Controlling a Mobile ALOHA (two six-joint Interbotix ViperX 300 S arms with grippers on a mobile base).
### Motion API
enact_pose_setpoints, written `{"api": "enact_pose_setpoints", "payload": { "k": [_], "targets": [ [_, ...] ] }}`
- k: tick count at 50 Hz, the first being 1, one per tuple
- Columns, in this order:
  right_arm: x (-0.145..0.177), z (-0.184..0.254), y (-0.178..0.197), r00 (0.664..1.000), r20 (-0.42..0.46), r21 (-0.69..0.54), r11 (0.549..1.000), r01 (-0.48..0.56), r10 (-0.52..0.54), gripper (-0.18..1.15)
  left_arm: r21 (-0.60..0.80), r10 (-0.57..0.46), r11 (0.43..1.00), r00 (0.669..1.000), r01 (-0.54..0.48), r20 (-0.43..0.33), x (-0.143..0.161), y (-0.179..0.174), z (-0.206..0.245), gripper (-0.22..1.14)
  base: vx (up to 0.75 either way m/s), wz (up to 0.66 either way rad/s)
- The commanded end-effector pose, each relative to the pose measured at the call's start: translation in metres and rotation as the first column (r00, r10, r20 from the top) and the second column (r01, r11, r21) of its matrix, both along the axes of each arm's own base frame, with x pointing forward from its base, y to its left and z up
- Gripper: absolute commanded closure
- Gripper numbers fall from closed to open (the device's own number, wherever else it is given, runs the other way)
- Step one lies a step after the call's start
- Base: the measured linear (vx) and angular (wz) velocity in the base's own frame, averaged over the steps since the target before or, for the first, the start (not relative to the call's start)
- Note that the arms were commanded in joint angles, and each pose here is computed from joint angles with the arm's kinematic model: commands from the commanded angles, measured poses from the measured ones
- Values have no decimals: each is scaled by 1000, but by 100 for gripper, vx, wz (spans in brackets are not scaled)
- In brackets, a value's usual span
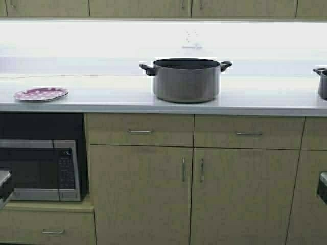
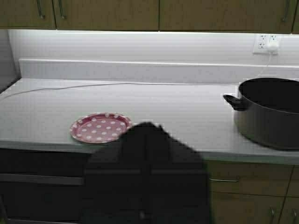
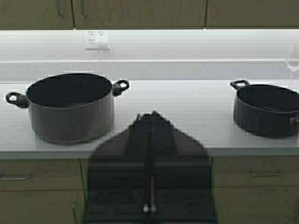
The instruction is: Open the cabinet, put the pot inside, then close it
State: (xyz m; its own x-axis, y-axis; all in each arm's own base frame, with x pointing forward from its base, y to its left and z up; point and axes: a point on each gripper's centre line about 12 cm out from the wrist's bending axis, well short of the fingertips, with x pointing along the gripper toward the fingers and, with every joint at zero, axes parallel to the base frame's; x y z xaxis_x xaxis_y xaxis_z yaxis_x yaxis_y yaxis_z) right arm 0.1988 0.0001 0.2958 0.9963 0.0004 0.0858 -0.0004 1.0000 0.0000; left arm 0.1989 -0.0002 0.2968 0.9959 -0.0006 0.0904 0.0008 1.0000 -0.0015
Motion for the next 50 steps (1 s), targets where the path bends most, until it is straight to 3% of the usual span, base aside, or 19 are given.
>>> {"api": "enact_pose_setpoints", "payload": {
  "k": [1, 5, 50],
  "targets": [
    [1, -6, 2, 1000, -28, 11, 1000, -10, 10, 93, 12, -8, 1000, 1000, 9, -26, 4, -2, -7, 92, 4, 4],
    [3, -7, 2, 999, -49, 11, 1000, -8, 9, 88, 6, -9, 1000, 1000, 9, -29, 5, -2, -8, 85, 6, 5],
    [3, -9, -2, 998, -64, 6, 1000, 10, -10, 91, -51, -15, 999, 999, 13, -34, 8, -2, -11, 89, 25, -3]
  ]
}}
